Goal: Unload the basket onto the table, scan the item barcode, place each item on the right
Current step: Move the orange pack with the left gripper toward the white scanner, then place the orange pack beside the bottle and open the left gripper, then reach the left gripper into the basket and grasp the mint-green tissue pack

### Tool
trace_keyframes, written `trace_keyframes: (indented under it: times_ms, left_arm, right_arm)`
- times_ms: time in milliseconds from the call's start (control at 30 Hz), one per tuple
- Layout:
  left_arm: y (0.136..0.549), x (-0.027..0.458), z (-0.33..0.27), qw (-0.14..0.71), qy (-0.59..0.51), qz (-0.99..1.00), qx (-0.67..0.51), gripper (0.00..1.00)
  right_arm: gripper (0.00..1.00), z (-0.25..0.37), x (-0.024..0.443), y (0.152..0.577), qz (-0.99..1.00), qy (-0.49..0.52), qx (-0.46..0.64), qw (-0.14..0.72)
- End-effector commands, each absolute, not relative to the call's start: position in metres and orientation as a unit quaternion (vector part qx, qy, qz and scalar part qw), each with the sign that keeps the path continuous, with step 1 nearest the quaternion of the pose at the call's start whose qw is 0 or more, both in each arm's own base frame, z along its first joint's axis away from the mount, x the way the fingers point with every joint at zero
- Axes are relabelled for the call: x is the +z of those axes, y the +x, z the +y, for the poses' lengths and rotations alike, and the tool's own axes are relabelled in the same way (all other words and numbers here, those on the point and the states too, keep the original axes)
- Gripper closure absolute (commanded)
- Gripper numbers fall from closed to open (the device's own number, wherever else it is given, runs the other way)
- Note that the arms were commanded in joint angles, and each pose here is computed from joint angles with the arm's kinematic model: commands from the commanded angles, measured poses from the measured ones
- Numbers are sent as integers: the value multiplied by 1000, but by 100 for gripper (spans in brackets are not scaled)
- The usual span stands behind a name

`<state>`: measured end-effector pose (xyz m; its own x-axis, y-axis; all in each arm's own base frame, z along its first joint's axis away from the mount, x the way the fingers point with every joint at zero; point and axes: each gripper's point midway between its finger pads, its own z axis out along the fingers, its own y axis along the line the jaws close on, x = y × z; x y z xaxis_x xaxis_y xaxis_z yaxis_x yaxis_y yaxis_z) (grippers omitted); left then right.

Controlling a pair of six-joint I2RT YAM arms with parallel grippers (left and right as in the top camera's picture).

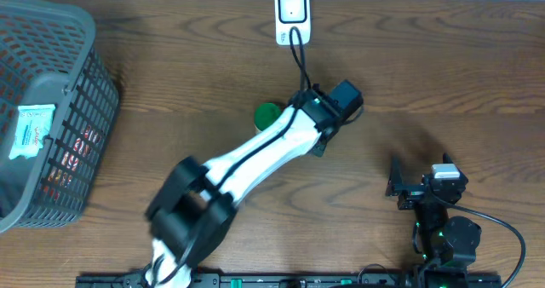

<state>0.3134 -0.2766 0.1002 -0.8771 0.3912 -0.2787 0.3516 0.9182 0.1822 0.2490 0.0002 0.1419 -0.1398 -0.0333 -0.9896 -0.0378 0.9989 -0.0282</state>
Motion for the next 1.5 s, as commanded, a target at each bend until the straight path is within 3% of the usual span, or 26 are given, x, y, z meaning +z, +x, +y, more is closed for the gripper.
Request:
trace_keyframes:
  times_ms: [0, 100, 233, 300, 433, 633, 800, 1033, 1467]
  left_arm:
    - [303, 155, -286, 222, 200, 954, 33, 87]
    - [299, 204, -282, 279, 196, 940, 8, 73]
    - [310, 282, -235, 392, 133, 910, 29, 36]
    - [317, 325, -194, 456, 73, 885, 58, 25]
    - [321, 395, -93, 540, -73, 833, 92, 15]
    - [296, 446, 66, 582, -291, 744, 153, 14]
    - [282, 431, 152, 545, -384, 726, 167, 14]
    - [287, 366, 234, 456, -499, 723, 145, 14]
    - [321, 213, 277, 265, -556, 777, 131, 18]
  right_arm:
    - [1, 2, 141, 249, 756, -21, 8, 654]
    - [1, 2, 141, 249, 756, -21, 8, 654]
    - [1, 2, 141, 249, 756, -21, 8, 654]
    - [1, 2, 141, 249, 756, -21, 8, 654]
    - [1, 2, 141, 249, 756, -21, 8, 654]
    - [1, 2, 141, 249, 756, -21, 8, 654]
    - [1, 2, 141, 249, 756, -21, 8, 654]
    - [1, 2, 141, 249, 756, -21, 8, 654]
    - [1, 2, 141, 249, 756, -21, 8, 654]
